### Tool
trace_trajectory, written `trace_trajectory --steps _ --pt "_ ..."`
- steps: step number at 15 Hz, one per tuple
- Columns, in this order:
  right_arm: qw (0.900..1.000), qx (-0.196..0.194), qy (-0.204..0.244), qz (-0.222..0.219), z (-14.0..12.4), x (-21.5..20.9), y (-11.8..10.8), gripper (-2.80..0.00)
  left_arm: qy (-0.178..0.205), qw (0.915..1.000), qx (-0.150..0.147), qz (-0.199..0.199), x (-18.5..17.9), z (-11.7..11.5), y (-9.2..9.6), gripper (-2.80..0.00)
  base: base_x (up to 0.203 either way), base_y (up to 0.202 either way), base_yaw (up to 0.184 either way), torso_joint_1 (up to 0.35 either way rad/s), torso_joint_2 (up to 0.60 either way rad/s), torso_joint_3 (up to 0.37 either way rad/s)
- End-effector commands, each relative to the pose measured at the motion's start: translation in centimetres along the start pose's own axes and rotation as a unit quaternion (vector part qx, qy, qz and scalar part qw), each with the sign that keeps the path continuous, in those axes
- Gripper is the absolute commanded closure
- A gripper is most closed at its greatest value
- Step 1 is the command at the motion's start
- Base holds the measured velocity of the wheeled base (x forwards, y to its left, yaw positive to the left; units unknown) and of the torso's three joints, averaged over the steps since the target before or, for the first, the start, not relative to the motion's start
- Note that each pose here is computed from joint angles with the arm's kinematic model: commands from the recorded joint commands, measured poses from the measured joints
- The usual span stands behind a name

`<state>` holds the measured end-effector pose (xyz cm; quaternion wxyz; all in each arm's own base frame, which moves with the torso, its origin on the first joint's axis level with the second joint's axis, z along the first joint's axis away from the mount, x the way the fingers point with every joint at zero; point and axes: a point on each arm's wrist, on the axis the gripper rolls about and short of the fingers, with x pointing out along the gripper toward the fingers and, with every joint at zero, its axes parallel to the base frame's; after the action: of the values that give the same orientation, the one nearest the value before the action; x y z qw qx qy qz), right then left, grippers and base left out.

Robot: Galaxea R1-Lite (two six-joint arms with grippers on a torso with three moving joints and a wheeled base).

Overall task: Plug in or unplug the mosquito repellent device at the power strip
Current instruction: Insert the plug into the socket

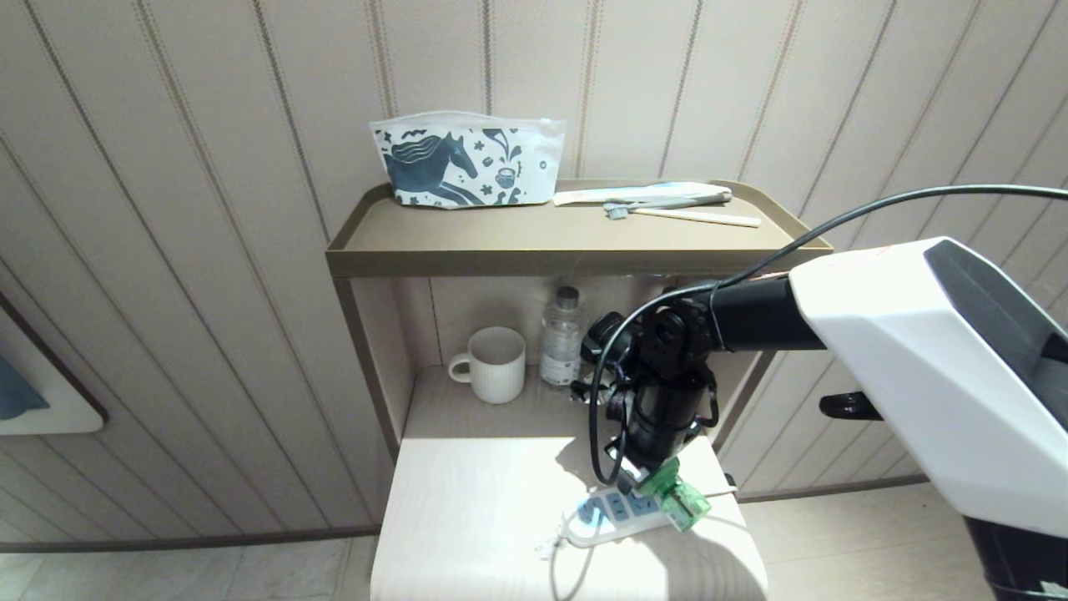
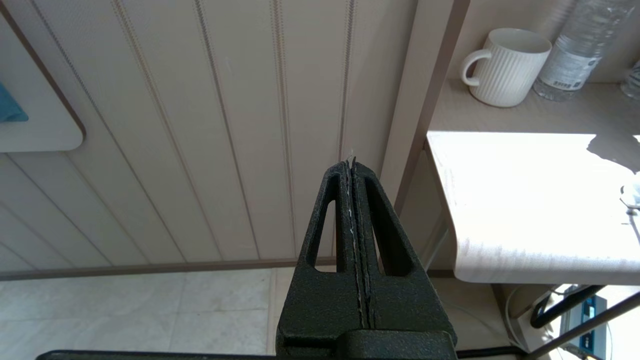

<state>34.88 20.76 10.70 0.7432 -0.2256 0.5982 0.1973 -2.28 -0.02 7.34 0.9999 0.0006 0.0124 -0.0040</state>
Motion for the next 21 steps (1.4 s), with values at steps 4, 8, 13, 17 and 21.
trace_trajectory --steps 4,8,13,17,21 --pt "1.000 -0.001 0.010 0.001 -0.1 0.5 0.1 0.00 -0.001 1.0000 0.000 0.000 0.0 0.0 0.0 0.00 0.000 0.000 0.000 0.000 0.00 0.000" --pt "1.000 -0.005 0.013 0.002 0.0 1.4 0.5 0.00 0.001 1.0000 0.000 0.000 0.0 0.0 0.0 0.00 0.000 0.000 0.000 0.000 0.00 0.000" --pt "1.000 -0.007 0.013 0.001 -0.2 2.0 0.7 0.00 0.001 1.0000 0.000 0.000 0.0 0.0 0.0 0.00 0.000 0.000 0.000 0.000 0.00 0.000" --pt "1.000 -0.002 0.007 -0.002 -0.3 2.8 0.4 0.00 0.000 1.0000 0.000 0.000 0.0 0.0 0.0 0.00 0.000 0.000 0.000 0.000 0.00 0.000" --pt "1.000 -0.002 0.006 -0.003 0.0 3.2 0.4 0.00 0.001 1.0000 0.000 0.000 0.0 0.0 0.0 0.00 0.000 0.000 0.000 0.000 0.00 0.000"
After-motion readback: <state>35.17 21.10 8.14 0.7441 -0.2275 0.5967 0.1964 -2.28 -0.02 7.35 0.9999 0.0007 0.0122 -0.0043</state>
